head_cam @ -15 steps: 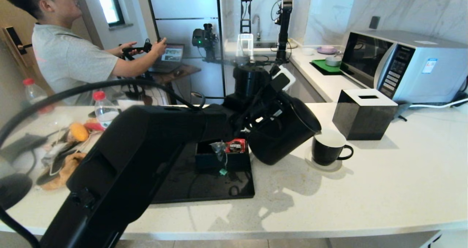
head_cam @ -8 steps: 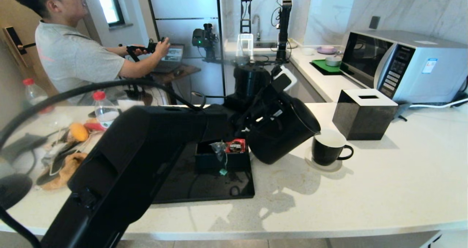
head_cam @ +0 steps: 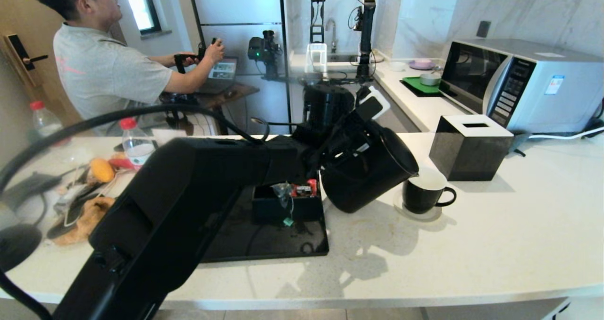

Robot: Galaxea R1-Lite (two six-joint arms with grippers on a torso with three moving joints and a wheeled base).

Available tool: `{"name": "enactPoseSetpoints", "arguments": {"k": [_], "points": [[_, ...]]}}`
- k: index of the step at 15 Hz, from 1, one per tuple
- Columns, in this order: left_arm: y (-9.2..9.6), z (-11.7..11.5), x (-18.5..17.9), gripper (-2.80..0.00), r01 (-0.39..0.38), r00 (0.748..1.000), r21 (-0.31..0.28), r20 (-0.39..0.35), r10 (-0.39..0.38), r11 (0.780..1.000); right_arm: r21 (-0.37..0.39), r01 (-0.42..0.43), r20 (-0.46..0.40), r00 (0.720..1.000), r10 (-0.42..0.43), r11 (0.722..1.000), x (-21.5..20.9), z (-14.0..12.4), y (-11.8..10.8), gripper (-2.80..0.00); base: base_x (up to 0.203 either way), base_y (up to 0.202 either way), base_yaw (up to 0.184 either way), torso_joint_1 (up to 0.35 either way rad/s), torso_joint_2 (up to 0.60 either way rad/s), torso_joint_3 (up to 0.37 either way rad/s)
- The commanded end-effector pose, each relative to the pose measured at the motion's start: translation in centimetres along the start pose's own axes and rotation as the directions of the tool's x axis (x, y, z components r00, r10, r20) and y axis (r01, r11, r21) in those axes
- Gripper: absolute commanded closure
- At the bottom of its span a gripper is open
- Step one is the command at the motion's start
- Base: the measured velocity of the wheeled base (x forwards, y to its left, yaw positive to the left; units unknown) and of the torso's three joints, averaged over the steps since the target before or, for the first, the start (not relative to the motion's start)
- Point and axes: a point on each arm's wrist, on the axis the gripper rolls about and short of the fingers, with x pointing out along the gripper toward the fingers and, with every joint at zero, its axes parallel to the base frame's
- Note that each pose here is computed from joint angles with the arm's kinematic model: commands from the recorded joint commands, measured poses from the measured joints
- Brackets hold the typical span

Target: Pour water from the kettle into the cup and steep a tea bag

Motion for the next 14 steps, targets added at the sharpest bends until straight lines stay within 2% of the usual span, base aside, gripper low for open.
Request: {"name": "enactPoseSetpoints", "arguments": {"k": [1, 14], "points": [[0.03, 0.19, -0.08, 0.00, 0.000, 1.000, 0.004, 0.005, 0.000, 1.000, 0.000, 0.000, -0.001, 1.000, 0.000, 1.000, 0.01, 0.01, 0.00, 0.00, 0.000, 0.000, 0.000, 0.000, 0.00, 0.000], [-0.56, 0.74, -0.18, 0.00, 0.012, 1.000, 0.055, 0.021, -0.013, 0.998, 0.000, 0.000, -0.001, 1.000, 0.000, 1.000, 0.01, 0.01, 0.00, 0.00, 0.000, 0.000, 0.000, 0.000, 0.00, 0.000]]}}
